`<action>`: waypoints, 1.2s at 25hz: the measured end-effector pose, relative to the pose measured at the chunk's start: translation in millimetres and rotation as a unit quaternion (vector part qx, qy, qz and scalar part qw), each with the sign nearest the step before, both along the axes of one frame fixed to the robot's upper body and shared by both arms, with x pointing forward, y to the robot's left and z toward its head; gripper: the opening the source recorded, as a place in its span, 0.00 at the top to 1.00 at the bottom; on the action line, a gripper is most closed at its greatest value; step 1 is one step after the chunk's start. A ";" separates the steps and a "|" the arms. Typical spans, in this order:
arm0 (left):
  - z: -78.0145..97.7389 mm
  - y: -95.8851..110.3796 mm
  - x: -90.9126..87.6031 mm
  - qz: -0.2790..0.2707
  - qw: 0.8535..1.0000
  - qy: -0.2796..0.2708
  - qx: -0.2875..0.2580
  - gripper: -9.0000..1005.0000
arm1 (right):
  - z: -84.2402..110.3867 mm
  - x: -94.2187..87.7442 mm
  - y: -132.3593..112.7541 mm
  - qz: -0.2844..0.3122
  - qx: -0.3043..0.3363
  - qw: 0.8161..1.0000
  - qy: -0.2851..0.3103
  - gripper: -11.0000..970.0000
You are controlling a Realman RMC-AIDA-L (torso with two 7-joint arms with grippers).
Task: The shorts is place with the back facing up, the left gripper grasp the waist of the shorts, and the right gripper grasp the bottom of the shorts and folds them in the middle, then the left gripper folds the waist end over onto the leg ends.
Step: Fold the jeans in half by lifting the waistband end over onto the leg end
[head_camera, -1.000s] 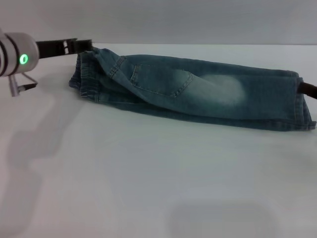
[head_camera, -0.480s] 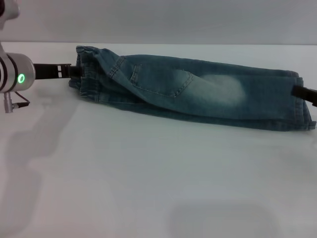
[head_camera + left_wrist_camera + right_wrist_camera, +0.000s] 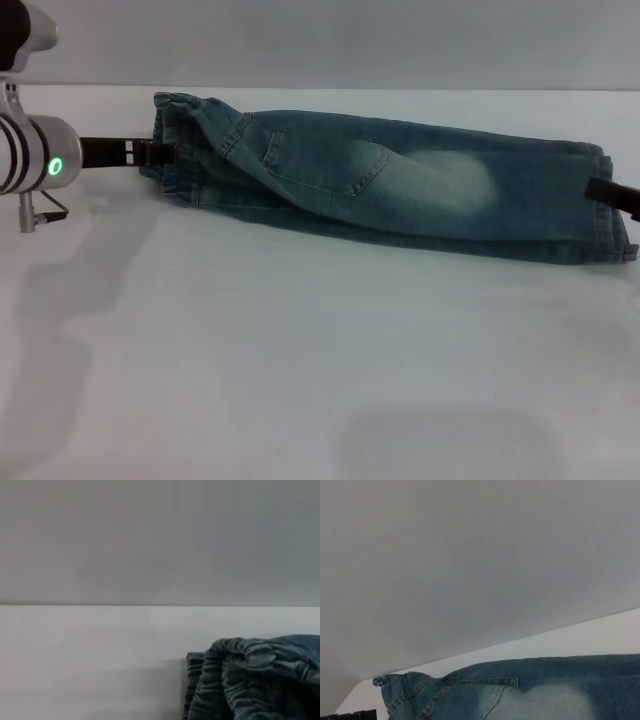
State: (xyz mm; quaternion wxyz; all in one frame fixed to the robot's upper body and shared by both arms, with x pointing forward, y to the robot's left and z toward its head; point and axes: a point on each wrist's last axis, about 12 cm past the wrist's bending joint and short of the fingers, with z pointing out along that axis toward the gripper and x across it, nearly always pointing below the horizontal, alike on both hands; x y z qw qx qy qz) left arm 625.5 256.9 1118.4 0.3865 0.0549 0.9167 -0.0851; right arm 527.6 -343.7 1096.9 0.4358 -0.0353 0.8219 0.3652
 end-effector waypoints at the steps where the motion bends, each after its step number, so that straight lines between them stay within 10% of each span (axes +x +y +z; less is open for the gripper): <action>1: -1.2 -1.3 1.0 -0.002 1.000 0.001 0.002 0.15 | -0.3 -0.5 -0.3 -0.001 0.001 1.000 0.000 0.99; 30: -19.6 -17.8 18.4 -0.019 0.999 0.017 0.021 0.15 | -0.7 -2.2 0.5 -0.002 0.012 1.000 -0.001 0.99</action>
